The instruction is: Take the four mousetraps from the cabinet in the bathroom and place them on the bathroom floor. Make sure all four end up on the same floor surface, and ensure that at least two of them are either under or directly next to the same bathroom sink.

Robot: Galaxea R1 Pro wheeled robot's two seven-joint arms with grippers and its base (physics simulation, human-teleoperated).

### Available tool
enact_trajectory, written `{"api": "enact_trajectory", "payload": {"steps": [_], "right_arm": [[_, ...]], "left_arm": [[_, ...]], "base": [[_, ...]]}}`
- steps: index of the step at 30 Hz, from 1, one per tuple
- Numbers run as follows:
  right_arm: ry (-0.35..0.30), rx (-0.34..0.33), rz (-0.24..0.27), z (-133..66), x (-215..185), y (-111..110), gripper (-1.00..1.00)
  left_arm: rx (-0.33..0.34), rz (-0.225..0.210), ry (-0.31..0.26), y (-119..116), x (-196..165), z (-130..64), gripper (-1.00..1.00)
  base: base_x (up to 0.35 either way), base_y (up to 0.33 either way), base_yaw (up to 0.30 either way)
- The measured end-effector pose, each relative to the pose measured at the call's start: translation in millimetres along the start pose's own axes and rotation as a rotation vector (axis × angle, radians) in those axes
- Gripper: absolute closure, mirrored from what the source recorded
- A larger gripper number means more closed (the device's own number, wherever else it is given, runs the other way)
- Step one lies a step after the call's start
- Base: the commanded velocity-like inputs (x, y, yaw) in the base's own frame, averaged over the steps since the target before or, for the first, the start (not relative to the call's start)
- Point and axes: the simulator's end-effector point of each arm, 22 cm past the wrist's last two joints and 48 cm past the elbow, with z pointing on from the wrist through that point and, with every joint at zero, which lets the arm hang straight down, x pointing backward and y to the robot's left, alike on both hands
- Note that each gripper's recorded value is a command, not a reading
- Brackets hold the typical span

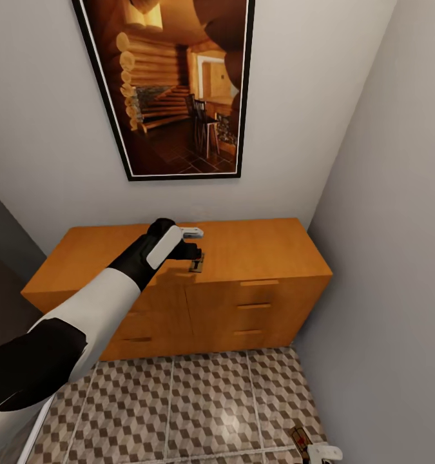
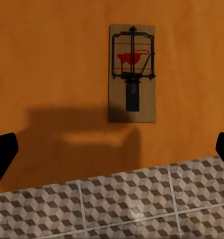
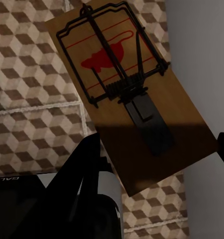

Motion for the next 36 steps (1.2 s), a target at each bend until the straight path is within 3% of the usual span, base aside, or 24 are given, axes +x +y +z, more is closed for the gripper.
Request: {"api": "enact_trajectory", "payload": {"steps": [17, 24, 36], "right_arm": [[0.0, 0.001, 0.0, 0.0, 0, 0, 1.0], [0.0, 0.0, 0.0, 0.0, 0, 0, 1.0], [0.001, 0.001, 0.0, 0.2, 0, -1, 1.0]], "left_arm": [[0.002, 0.018, 0.002, -9, 2, 0.0, -1.0], [-0.03, 0.092, 0.003, -14, 8, 2.5, -1.0], [-0.037, 0.094, 0.012, -11, 11, 5.4, -1.0]], "base": [[0.0, 0.0, 0.0], [0.0, 0.0, 0.0], [0.0, 0.0, 0.0]]}}
